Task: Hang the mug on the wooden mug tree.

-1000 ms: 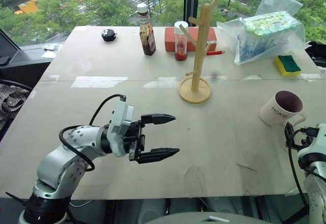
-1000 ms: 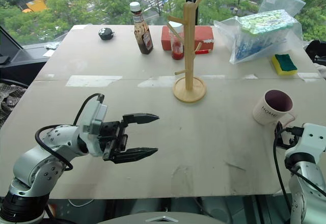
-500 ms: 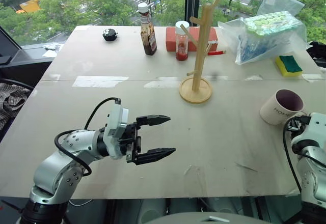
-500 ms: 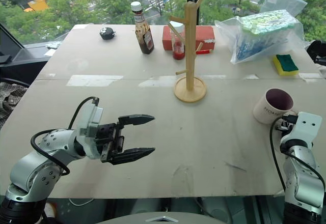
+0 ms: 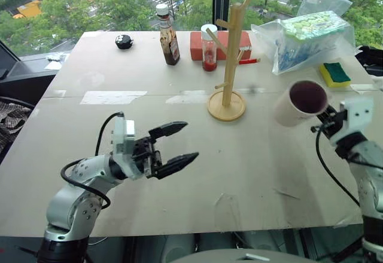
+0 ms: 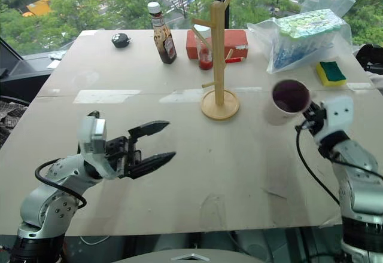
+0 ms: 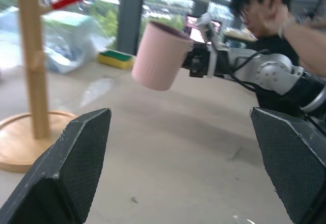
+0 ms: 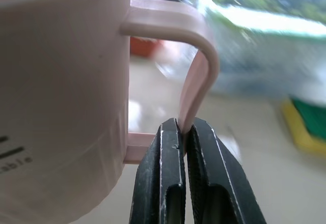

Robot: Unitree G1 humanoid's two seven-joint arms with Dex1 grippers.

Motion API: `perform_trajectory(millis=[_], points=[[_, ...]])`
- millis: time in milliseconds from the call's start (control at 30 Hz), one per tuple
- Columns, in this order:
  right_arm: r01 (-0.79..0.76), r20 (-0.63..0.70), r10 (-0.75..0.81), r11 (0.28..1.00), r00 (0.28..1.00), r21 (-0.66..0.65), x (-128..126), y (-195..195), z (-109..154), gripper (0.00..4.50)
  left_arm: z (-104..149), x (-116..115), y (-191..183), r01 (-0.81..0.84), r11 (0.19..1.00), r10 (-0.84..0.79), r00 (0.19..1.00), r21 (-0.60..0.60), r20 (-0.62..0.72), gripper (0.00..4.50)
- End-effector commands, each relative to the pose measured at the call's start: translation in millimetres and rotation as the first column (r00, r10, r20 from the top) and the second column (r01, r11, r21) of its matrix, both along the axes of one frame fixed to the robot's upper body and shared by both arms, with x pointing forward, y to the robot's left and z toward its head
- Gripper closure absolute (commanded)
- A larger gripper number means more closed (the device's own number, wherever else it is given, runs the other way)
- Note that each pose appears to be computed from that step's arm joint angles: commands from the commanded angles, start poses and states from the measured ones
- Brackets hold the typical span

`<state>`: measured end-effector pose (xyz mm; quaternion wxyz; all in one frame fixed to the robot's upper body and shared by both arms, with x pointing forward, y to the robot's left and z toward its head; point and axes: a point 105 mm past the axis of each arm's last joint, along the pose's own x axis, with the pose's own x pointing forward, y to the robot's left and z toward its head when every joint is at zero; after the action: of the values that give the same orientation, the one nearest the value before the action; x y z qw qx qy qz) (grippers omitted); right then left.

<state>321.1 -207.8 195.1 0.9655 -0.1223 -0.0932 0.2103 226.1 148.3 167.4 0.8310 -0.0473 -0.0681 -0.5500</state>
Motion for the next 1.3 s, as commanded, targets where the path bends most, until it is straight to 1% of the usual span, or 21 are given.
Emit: perform_trajectory(millis=[33, 167, 233, 300, 367, 433, 533, 633, 767, 867, 933, 967, 1000, 1033, 1067, 1100, 1233, 1300], points=[[-0.160, 0.051, 0.163, 0.985, 0.985, -0.057, 0.5, 19.5, 29.5, 4.47, 6.3, -4.2, 8.7, -0.026, 1.000, 0.026, 0.998, -0.002, 0.053, 0.00], [-0.316, 0.004, 0.318, 0.943, 0.948, -0.106, 10.0, 32.6, 46.4, 4.47, 14.0, -10.6, 8.3, -0.035, 0.999, 0.036, 0.998, -0.020, 0.056, 0.00], [-0.366, -0.029, 0.366, 0.922, 0.930, -0.128, 21.3, 37.2, 52.6, 4.47, 17.1, -12.5, 7.0, -0.058, 0.998, 0.059, 0.996, -0.022, 0.060, 0.00], [-0.397, -0.051, 0.394, 0.903, 0.918, -0.161, 32.2, 39.5, 56.3, 4.47, 20.0, -14.5, 4.7, -0.085, 0.995, 0.088, 0.994, -0.045, 0.063, 0.00], [-0.412, -0.074, 0.405, 0.894, 0.911, -0.176, 43.0, 40.6, 58.3, 4.47, 18.4, -17.5, 4.6, -0.110, 0.993, 0.113, 0.992, -0.046, 0.064, 0.00], [-0.440, -0.087, 0.431, 0.877, 0.898, -0.191, 51.1, 44.5, 60.3, 4.47, 17.1, -21.2, 6.6, -0.128, 0.989, 0.132, 0.989, -0.071, 0.066, 0.00], [-0.488, -0.110, 0.476, 0.856, 0.873, -0.171, 59.1, 54.3, 63.8, 4.47, 12.4, -26.6, 9.9, -0.160, 0.984, 0.165, 0.984, -0.078, 0.066, 0.00], [-0.516, -0.147, 0.495, 0.835, 0.856, -0.190, 68.8, 66.7, 62.7, 4.47, 9.6, -30.5, 12.6, -0.188, 0.978, 0.194, 0.979, -0.089, 0.063, 0.00], [-0.550, -0.193, 0.516, 0.804, 0.834, -0.226, 79.3, 83.9, 53.8, 4.47, 10.1, -31.7, 14.2, -0.208, 0.972, 0.216, 0.974, -0.109, 0.068, 0.00], [-0.569, -0.257, 0.513, 0.784, 0.819, -0.248, 87.7, 92.1, 41.2, 4.47, 9.3, -32.5, 15.0, -0.218, 0.968, 0.227, 0.971, -0.124, 0.071, 0.00], [-0.574, -0.262, 0.517, 0.784, 0.815, -0.238, 90.6, 93.5, 40.0, 3.93, 8.4, -33.2, 14.9, -0.220, 0.967, 0.231, 0.971, -0.128, 0.070, 0.00], [-0.564, -0.251, 0.511, 0.791, 0.822, -0.238, 92.5, 93.0, 41.3, 3.77, 8.1, -33.1, 15.0, -0.225, 0.966, 0.235, 0.970, -0.129, 0.069, 0.00], [-0.565, -0.238, 0.516, 0.788, 0.823, -0.245, 91.2, 91.6, 43.1, 3.24, 7.6, -32.5, 15.3, -0.231, 0.964, 0.241, 0.968, -0.128, 0.067, 0.00], [-0.557, -0.214, 0.516, 0.795, 0.829, -0.239, 90.2, 89.7, 46.7, 2.93, 6.6, -31.6, 15.3, -0.236, 0.963, 0.245, 0.968, -0.128, 0.058, 0.00], [-0.551, -0.186, 0.520, 0.803, 0.834, -0.226, 88.4, 87.4, 51.1, 2.46, 5.6, -31.1, 14.7, -0.234, 0.963, 0.242, 0.969, -0.130, 0.044, 0.00], [-0.547, -0.164, 0.523, 0.809, 0.837, -0.213, 85.6, 84.4, 54.5, 2.15, 5.2, -30.6, 14.3, -0.233, 0.963, 0.240, 0.970, -0.137, 0.034, 0.00], [-0.520, -0.109, 0.509, 0.826, 0.854, -0.216, 65.4, 60.9, 55.2, 2.15, -0.4, -23.5, 15.5, -0.271, 0.955, 0.274, 0.962, -0.121, 0.009, 0.00], [-0.496, -0.096, 0.487, 0.851, 0.868, -0.170, 52.0, 48.7, 53.1, 2.15, -7.4, -16.6, 19.0, -0.316, 0.945, 0.317, 0.948, -0.083, -0.006, 0.00]])
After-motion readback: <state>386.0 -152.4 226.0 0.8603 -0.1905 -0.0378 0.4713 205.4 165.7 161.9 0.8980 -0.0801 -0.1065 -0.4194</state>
